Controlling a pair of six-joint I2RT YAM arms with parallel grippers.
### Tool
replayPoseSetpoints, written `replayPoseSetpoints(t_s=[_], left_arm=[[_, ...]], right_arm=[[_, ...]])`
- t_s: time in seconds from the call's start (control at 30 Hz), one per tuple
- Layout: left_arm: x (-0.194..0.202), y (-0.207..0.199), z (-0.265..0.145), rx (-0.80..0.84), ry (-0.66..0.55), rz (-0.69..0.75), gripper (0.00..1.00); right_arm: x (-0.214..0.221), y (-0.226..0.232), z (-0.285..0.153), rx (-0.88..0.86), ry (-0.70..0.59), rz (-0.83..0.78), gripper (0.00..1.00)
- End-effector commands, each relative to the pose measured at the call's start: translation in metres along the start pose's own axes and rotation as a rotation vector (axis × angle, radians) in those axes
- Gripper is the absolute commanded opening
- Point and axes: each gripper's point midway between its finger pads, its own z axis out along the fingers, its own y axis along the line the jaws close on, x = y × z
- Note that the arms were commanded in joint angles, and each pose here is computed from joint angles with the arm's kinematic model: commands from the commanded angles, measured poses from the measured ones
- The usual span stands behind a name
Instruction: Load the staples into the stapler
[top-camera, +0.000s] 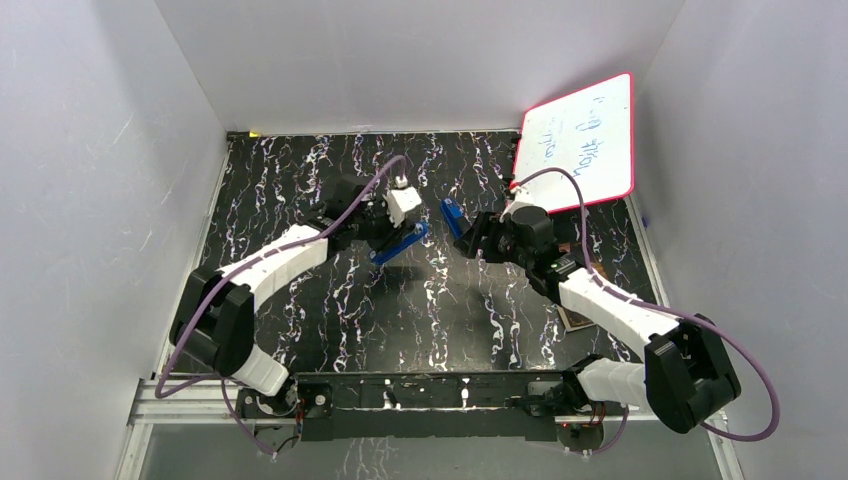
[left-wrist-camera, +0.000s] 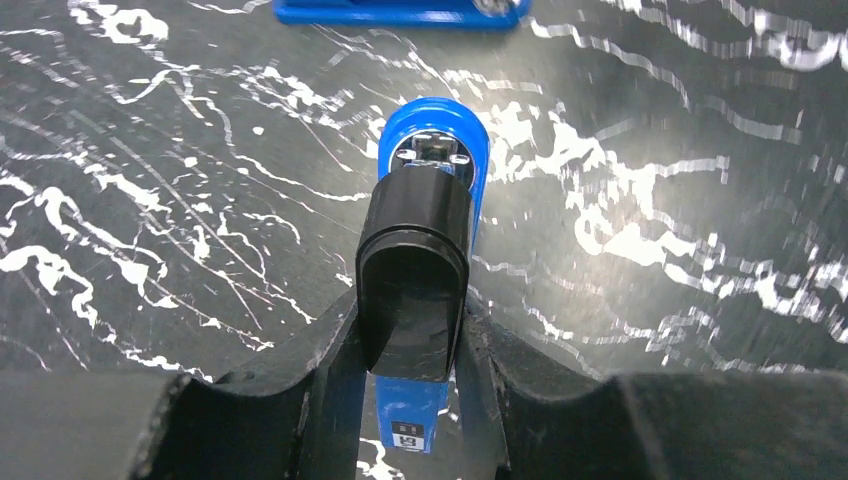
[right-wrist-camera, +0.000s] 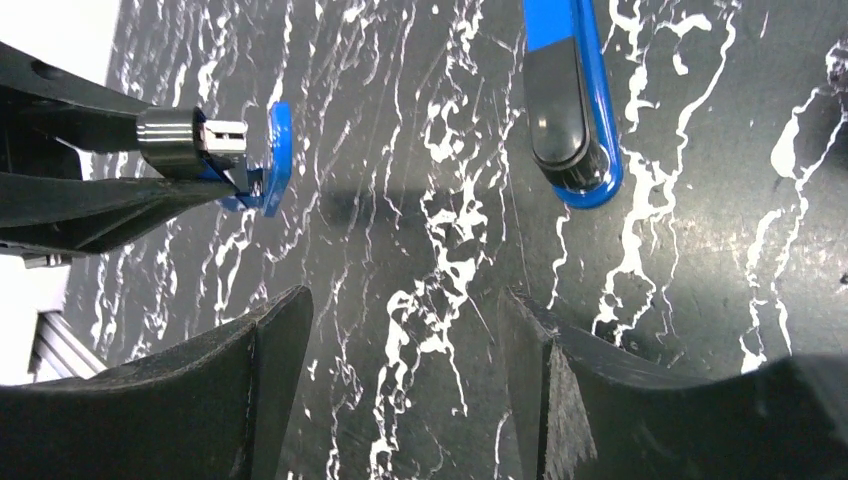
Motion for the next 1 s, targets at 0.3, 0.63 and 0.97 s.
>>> replayPoseSetpoints(t_s=[0.3,0.63,0.97], left_arm=[[-0.074,0.005,-0.037,-0.139,-0.431,-0.373,0.04],[-0.083,-0.021,-0.036,-0.044,-0.536,-0.426,0.0],[-0.091,-0.039,-0.031,0.005,-0.557,-0.351,0.0]], right_arm=[[-0.081,0.034,-0.013,-0.105,-0.331,0.038,0.85],[-0.091,0.064,0.008,-0.242,-0.281,0.004,0.77],[-0.083,0.064,0.036,-0.219,-0.207,0.076,0.68]])
